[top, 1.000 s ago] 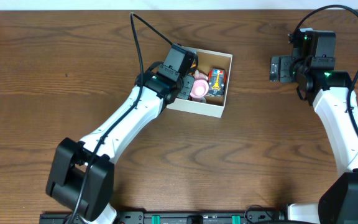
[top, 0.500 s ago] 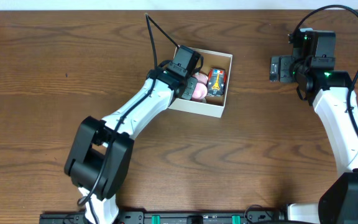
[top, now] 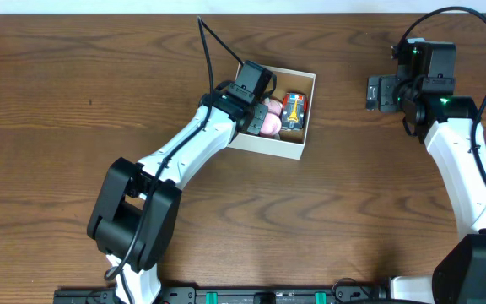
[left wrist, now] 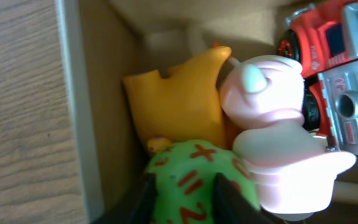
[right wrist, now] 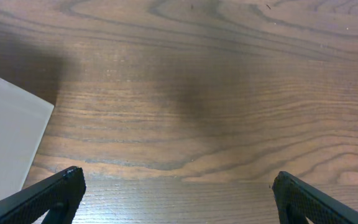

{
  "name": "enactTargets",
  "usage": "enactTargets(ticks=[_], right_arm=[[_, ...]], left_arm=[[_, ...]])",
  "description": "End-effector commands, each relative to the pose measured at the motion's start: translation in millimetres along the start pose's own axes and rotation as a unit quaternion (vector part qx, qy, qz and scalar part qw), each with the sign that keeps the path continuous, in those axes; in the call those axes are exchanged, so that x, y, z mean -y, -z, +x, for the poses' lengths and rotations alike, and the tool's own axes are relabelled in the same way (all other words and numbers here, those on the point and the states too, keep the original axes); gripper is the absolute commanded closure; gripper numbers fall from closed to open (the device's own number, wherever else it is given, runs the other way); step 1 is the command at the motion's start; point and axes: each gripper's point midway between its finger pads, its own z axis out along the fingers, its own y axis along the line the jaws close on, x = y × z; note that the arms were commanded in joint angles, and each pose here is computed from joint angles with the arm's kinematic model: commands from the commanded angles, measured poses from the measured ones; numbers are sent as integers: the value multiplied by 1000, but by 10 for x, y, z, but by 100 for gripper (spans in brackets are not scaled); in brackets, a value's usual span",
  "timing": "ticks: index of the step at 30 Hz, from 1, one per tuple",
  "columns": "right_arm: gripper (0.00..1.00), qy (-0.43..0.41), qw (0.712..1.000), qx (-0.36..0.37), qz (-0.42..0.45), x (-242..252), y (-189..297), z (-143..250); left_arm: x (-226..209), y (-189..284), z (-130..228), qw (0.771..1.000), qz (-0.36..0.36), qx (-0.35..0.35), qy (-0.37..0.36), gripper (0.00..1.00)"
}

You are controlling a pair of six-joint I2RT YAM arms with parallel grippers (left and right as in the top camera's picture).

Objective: Pack container
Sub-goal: 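Press the green ball down among the toys with the left gripper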

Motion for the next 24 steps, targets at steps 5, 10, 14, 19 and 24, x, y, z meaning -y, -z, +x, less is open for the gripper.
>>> enactTargets(ticks=[5, 10, 14, 19, 24], right_arm=[[1, -10, 1000, 10, 5, 35, 52, -71], [1, -10, 1000, 10, 5, 35, 54, -72], [1, -10, 1000, 10, 5, 35, 54, -72], [1, -10, 1000, 10, 5, 35, 54, -72], [1, -10, 1000, 10, 5, 35, 54, -72]], left_arm=[[-26, -338, 693, 994, -9, -107, -9, 24], [-26, -329, 679, 994, -9, -104, -9, 8], [-31, -247, 604, 996, -7, -91, -7, 6], [-40, -49, 400, 999, -3, -53, -1, 5], [-60, 253, 143, 1000, 2, -4, 6, 1]])
